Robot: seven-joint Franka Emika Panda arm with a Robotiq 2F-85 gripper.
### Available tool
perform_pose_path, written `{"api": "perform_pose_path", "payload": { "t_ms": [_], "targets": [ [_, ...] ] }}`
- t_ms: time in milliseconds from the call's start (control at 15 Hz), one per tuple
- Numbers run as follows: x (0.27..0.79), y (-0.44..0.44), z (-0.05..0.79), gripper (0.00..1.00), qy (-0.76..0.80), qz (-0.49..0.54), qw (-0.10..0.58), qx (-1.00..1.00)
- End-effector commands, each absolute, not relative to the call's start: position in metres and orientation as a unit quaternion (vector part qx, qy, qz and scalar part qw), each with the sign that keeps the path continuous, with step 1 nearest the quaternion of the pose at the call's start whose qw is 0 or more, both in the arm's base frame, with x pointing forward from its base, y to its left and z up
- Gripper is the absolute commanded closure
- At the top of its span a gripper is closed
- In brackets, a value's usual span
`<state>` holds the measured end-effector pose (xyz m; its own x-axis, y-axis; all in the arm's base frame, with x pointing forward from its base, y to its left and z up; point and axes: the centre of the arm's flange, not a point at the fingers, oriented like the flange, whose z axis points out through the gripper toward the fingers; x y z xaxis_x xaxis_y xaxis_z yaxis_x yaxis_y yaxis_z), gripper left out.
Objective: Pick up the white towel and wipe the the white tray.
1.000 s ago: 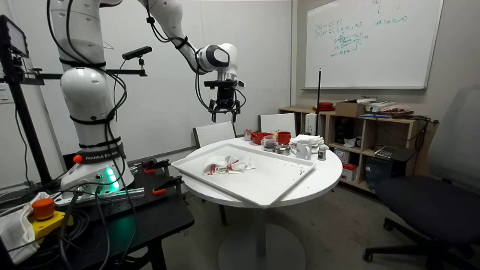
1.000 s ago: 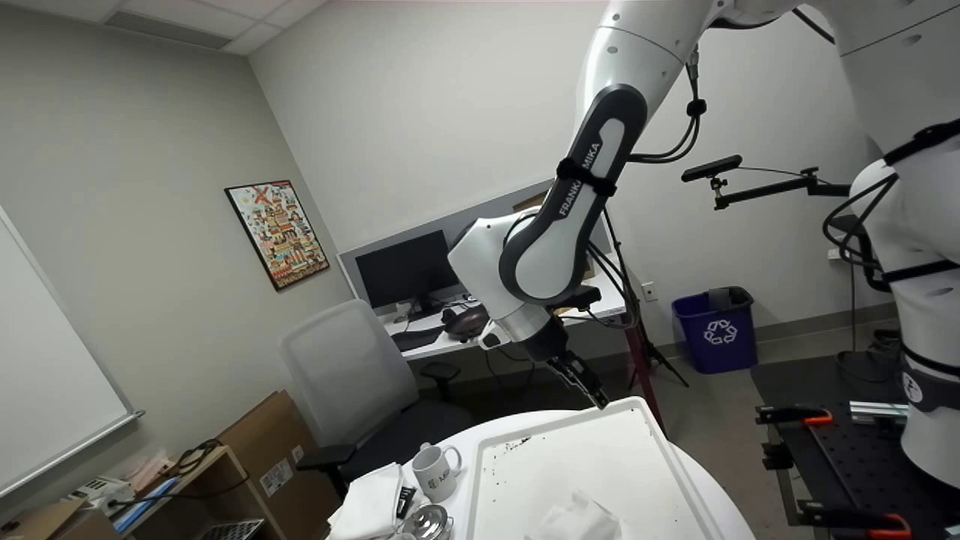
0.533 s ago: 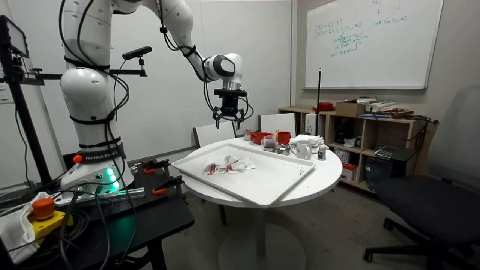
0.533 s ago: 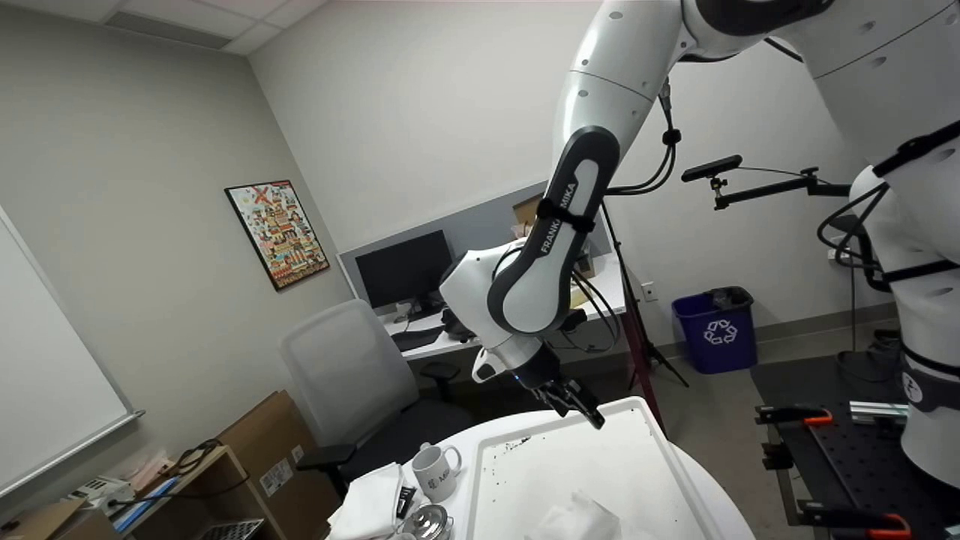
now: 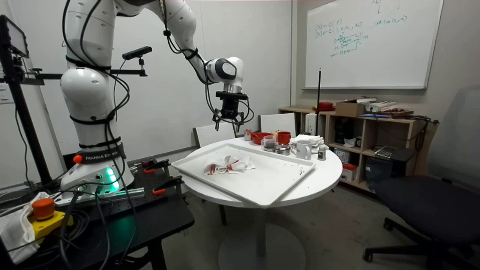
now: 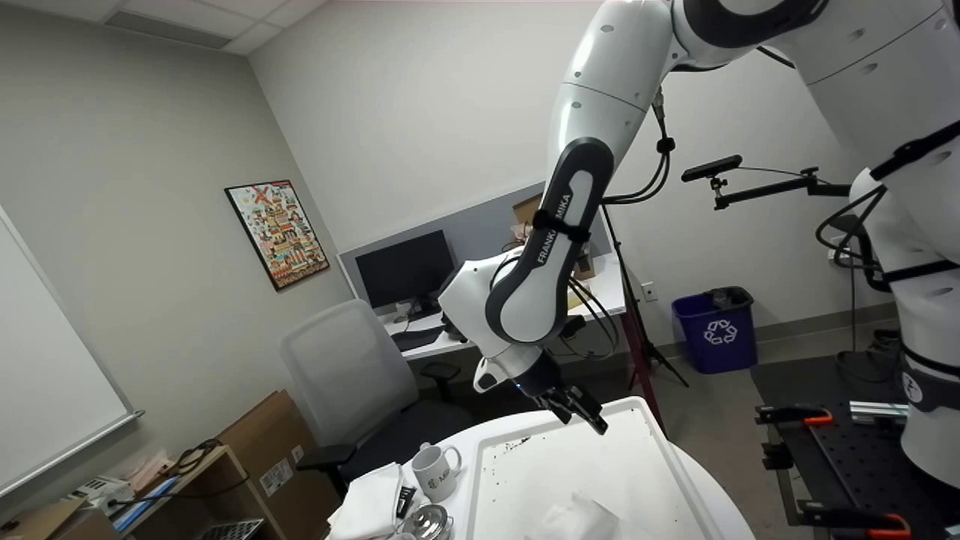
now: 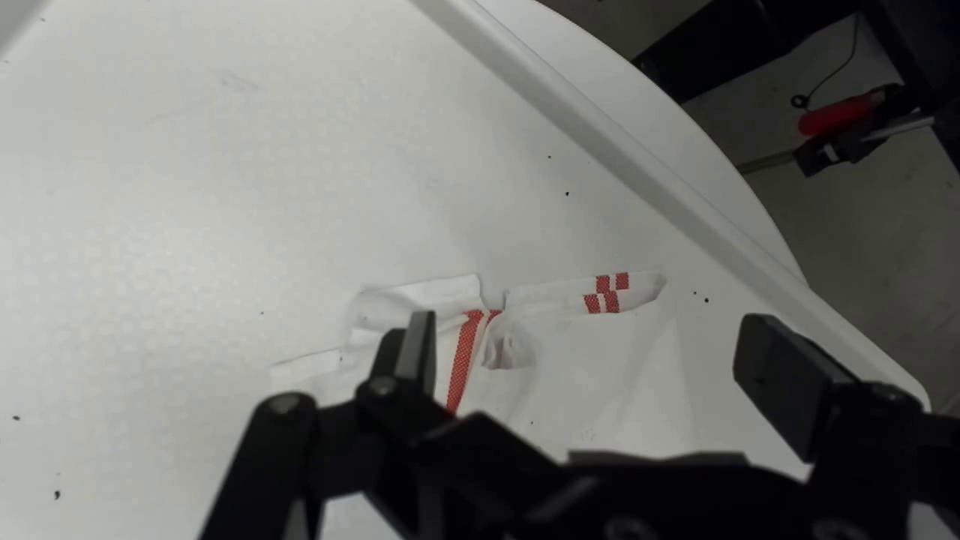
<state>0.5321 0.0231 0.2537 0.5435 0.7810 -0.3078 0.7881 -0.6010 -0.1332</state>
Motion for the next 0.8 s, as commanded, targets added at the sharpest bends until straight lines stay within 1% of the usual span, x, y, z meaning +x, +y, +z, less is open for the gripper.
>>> {"api": "perform_pose_path", "payload": {
  "t_ms": [0,333,733],
  "targets": [
    [0.537,0.023,0.251,0.0,0.449,-0.171,0.005,0.877],
    [0.559,0.024,0.222,0.0,0.483,-0.179,-0.016,0.857],
    [0.562,0.039,0.171,0.0,0.536,-0.183,-0.044,0.823]
  ]
}}
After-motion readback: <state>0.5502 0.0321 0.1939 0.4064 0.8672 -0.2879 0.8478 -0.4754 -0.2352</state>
